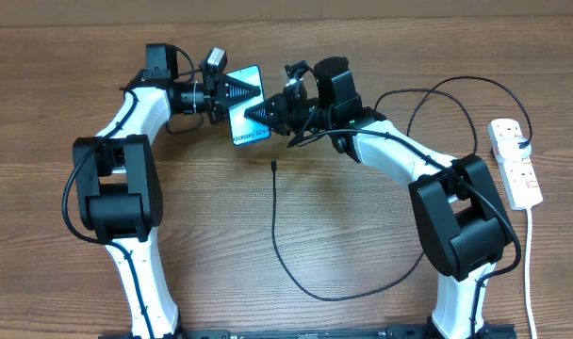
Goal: Plug charger to phone and switch on socket
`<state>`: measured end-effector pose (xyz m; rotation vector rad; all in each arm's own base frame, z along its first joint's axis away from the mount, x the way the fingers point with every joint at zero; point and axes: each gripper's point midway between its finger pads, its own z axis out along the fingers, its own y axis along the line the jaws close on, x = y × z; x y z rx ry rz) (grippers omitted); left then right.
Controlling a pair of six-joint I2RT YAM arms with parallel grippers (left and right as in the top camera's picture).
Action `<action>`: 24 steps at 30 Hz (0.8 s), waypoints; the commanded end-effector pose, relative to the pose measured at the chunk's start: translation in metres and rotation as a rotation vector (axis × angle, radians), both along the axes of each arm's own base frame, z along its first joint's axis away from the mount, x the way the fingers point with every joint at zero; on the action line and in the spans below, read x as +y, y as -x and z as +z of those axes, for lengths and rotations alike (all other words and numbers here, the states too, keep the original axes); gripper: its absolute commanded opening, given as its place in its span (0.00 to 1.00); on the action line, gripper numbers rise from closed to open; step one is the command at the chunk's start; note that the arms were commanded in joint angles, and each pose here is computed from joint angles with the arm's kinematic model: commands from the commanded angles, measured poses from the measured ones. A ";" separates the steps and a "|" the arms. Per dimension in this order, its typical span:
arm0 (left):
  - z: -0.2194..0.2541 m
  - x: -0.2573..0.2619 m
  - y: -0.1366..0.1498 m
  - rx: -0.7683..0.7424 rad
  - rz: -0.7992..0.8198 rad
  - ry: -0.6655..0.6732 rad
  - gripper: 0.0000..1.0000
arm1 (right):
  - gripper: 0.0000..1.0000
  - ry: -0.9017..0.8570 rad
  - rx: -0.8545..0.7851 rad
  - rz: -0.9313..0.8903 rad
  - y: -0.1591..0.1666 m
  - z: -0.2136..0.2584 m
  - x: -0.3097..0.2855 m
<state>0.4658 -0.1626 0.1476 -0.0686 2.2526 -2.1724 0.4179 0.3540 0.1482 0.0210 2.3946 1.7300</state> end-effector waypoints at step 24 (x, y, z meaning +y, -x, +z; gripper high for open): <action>0.023 -0.010 -0.002 0.010 -0.045 0.044 0.05 | 0.04 -0.018 -0.034 -0.094 -0.014 0.016 0.006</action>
